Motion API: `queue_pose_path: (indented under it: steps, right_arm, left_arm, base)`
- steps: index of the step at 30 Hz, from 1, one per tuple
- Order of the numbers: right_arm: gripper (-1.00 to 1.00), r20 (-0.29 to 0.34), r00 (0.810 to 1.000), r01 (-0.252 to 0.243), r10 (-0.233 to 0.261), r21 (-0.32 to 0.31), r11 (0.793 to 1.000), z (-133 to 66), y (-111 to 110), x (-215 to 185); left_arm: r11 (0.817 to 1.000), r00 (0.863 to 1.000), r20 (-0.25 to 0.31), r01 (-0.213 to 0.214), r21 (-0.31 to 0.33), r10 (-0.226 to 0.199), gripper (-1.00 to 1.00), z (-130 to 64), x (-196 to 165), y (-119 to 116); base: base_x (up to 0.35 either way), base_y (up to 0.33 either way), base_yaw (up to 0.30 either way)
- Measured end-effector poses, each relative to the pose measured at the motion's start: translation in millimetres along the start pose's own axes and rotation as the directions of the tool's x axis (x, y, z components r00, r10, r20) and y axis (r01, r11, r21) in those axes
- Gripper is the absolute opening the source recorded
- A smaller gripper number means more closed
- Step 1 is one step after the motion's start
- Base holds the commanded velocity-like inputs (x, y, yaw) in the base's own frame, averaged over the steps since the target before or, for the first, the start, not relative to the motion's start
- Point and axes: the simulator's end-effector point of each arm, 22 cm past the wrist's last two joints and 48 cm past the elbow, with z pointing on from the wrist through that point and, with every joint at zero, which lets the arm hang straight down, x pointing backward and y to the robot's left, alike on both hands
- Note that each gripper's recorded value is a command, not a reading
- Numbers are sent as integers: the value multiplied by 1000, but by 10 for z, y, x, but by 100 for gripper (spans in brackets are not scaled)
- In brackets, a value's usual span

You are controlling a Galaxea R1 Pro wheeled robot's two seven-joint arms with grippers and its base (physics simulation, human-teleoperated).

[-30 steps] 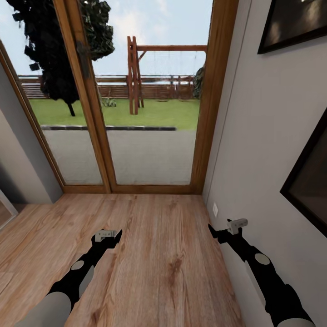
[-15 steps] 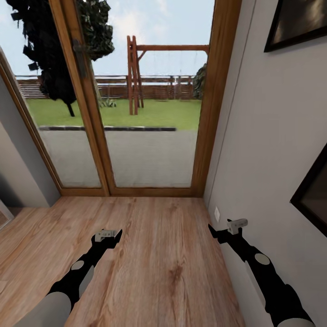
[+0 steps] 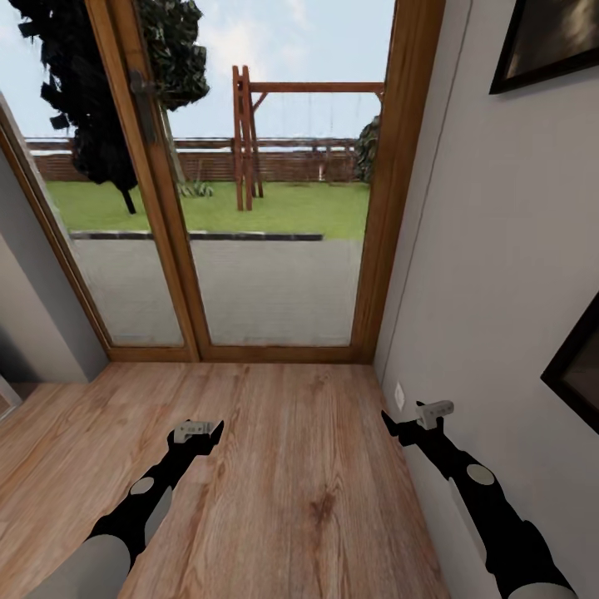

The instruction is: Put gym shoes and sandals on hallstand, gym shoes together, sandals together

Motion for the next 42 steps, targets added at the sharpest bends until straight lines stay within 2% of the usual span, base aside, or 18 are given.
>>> queue_pose_path:
  steps: [15,42]
  right_arm:
    - [100,0,1000,0,0,0,1000,0,0,-3]
    - [100,0,1000,0,0,0,1000,1,0,-1]
  left_arm:
    - [1000,1000,1,0,0,0,100,0,-2,0]
    - [1000,1000,2,0,0,0,100,0,-4,0]
  base:
    - [159,0,0]
    - [35,-2,0]
